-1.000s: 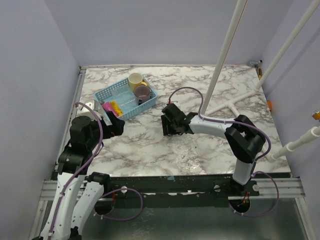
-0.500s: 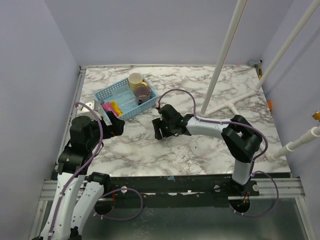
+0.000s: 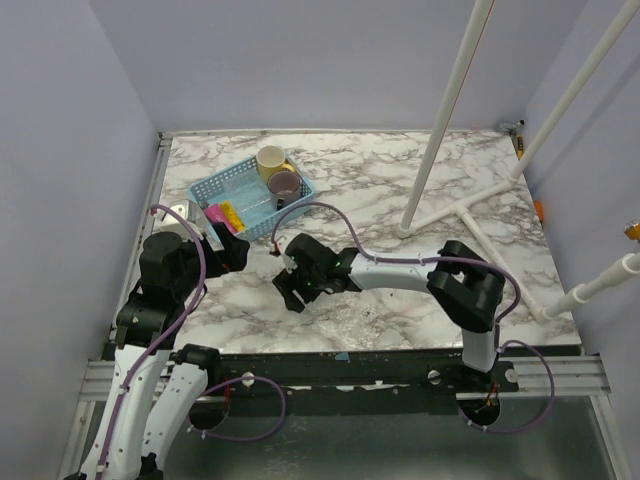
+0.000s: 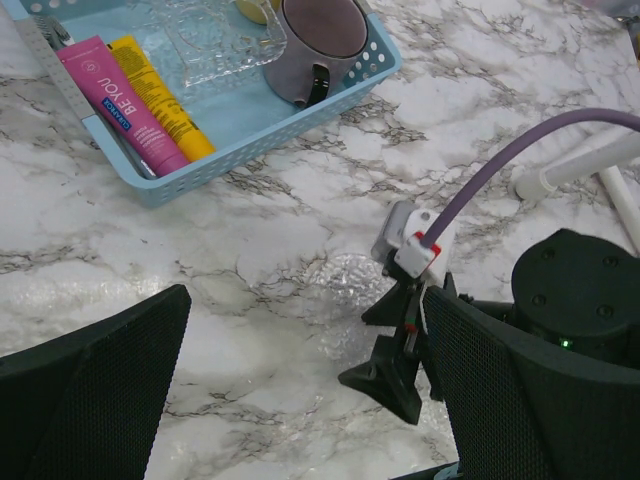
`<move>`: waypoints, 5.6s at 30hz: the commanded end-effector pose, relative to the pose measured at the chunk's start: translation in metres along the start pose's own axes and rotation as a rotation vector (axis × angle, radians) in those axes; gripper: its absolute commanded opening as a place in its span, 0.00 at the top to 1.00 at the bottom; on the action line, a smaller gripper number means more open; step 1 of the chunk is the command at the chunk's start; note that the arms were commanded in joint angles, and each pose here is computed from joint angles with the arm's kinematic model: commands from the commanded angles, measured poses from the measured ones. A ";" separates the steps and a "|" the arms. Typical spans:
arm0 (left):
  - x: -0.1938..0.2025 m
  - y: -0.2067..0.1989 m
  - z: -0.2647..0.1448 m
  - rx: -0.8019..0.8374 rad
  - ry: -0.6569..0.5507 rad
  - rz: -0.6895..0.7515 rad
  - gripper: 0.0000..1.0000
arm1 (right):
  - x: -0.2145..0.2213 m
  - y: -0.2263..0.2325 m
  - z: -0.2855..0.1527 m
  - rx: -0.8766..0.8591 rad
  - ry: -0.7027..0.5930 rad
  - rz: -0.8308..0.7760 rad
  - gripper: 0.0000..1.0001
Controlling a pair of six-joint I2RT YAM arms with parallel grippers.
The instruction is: Prepare toiletry sets of a toothbrush and toothpaste on the tray
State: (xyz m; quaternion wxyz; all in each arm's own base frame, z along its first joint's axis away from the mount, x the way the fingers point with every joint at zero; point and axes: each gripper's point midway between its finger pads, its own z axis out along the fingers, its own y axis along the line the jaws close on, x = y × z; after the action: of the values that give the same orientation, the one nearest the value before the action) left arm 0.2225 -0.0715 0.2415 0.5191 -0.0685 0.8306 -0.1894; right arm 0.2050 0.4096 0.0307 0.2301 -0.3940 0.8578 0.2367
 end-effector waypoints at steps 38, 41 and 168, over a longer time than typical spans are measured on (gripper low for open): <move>0.004 0.003 0.001 -0.007 0.017 0.010 0.01 | 0.140 -0.016 -0.122 0.262 0.084 0.459 0.29; 0.005 0.002 0.002 -0.004 0.020 0.009 0.01 | 0.146 -0.016 -0.121 0.261 0.095 0.474 0.29; 0.005 -0.005 -0.002 0.037 0.014 0.006 0.01 | 0.078 -0.113 -0.050 0.739 -0.009 0.588 0.24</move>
State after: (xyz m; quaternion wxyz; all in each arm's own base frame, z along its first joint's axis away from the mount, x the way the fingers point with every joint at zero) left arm 0.2201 -0.0758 0.2424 0.5168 -0.0608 0.8301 -0.2004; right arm 0.2642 0.2928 0.0192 0.3168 -0.0146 0.9482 0.0175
